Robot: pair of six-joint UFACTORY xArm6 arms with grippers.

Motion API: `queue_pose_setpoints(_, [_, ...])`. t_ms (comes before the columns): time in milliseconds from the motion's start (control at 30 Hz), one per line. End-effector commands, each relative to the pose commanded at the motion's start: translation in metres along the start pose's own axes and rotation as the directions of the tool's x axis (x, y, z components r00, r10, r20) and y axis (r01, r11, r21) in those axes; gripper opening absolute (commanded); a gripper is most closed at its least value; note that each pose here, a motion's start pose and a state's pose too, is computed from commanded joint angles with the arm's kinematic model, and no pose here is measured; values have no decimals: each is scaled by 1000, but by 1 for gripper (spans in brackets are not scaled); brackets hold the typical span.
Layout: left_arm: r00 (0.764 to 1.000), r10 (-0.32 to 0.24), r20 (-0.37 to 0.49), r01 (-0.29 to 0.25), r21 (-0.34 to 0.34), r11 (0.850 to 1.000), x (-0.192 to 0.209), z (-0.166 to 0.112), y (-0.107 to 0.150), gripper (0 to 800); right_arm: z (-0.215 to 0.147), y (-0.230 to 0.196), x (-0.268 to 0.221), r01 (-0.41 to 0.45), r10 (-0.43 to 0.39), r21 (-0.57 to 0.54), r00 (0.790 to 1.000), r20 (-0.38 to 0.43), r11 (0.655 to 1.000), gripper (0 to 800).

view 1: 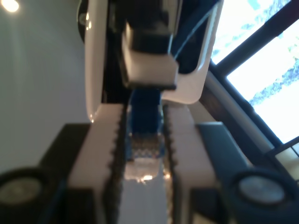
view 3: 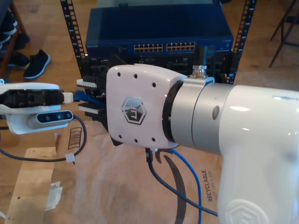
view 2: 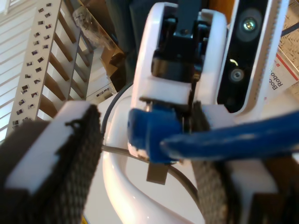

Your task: Grab the cable and plug it in

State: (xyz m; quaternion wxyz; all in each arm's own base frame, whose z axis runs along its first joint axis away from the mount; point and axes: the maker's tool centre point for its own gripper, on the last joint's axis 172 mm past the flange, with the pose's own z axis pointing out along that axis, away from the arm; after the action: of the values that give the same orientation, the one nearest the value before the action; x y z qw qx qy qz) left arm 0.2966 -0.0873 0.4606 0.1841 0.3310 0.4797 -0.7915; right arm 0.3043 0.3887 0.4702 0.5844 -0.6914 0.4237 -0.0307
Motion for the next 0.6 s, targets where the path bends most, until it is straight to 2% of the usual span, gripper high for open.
queue_pose_setpoints(333, [1000, 1, -1, -1, 1, 1000, 0, 0, -1, 21, 0, 0, 1, -4, 4, 1, 1000, -1, 1000, 217])
queue_pose_setpoints(400, [1000, 0, 0, 0, 2, 1000, 0, 0, 0, 23, 0, 0, 0, -2, 2, 0, 1000, 0, 1000, 190])
queue_pose_setpoints(467, [1000, -2, 0, 2, 3, 1000, 0, 0, -1, 37, 0, -1, 0, -5, 5, 5, 1000, 0, 1000, 122])
queue_pose_setpoints(500, [1000, -2, 1, 2, 4, 1000, 0, 0, -1, 108, -1, -4, 0, -5, 5, 17, 1000, 1, 1000, 60])
queue_pose_setpoints(533, [1000, -1, 10, 1, 6, 1000, 1, 0, 0, 349, -2, -7, 0, -2, 1, 31, 1000, 1, 1000, 33])
queue_pose_setpoints(567, [1000, -3, 24, 3, 15, 1000, 2, 1, -1, 728, -3, -9, 0, -2, 1, 37, 1000, 2, 999, 14])
queue_pose_setpoints(600, [999, 2, 41, -3, 20, 1000, 0, 0, -1, 797, -3, -9, 0, -2, 1, 37, 1000, 2, 999, 3])
